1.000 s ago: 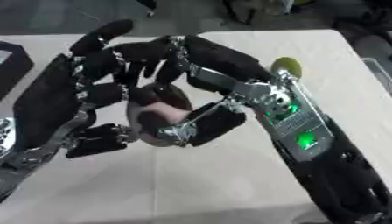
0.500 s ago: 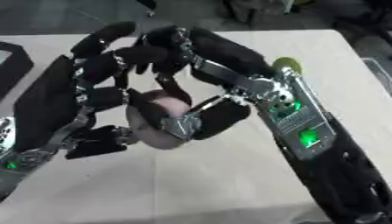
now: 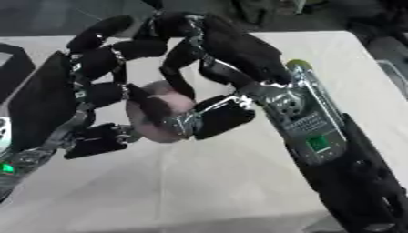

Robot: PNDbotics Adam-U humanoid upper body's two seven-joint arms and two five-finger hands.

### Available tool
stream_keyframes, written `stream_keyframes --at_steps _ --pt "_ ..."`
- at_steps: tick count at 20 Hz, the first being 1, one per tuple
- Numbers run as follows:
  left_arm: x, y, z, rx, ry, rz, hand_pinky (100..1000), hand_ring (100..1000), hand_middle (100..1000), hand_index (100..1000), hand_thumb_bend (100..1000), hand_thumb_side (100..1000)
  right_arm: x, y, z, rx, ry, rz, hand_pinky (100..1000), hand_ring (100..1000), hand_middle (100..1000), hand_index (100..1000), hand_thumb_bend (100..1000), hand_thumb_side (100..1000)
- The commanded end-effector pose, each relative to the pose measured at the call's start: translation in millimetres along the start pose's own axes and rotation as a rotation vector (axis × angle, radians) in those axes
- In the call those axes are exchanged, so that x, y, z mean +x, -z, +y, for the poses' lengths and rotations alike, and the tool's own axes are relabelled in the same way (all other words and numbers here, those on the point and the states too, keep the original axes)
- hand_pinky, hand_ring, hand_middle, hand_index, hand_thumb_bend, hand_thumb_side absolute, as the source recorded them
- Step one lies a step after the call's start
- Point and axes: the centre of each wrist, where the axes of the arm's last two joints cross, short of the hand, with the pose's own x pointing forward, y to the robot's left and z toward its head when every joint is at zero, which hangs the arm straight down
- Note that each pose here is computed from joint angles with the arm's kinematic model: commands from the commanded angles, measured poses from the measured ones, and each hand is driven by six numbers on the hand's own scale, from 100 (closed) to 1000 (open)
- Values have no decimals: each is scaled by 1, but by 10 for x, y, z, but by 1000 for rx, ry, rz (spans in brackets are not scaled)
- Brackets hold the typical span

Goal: Pick up the objects with one hand, pass them to the other hand, and then place them into the box on the other side of the table.

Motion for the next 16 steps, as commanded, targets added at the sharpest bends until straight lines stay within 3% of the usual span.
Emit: stream_keyframes --at_steps 1,4,6,8,9,11,14,16 --pt "27 53 86 27 23 -25 964 302 818 503 100 100 -44 -8 -97 3 -82 2 654 673 680 457 100 297" --pt "0 41 107 27 42 -9 965 307 817 502 100 100 -50 -7 -114 5 -119 -11 679 684 692 511 100 277" --pt "-16 36 121 27 55 0 965 310 816 502 100 100 -51 -7 -118 8 -138 -23 693 694 704 599 100 258" --pt "-27 36 131 29 63 5 965 312 816 501 100 100 -51 -6 -121 17 -151 -39 717 712 729 697 100 192" --pt "-30 38 135 30 66 6 966 314 815 501 100 100 -51 -3 -123 31 -161 -51 749 734 750 757 109 115" --pt "-33 43 139 33 69 5 966 315 815 501 100 100 -51 5 -128 79 -187 -80 789 758 771 790 121 134" --pt "-36 54 146 37 72 -2 967 318 813 500 100 100 -53 26 -152 127 -212 -120 799 753 759 701 100 139" --pt "-38 63 151 40 73 -8 968 320 812 499 100 100 -54 34 -163 121 -208 -126 764 724 731 516 100 144"
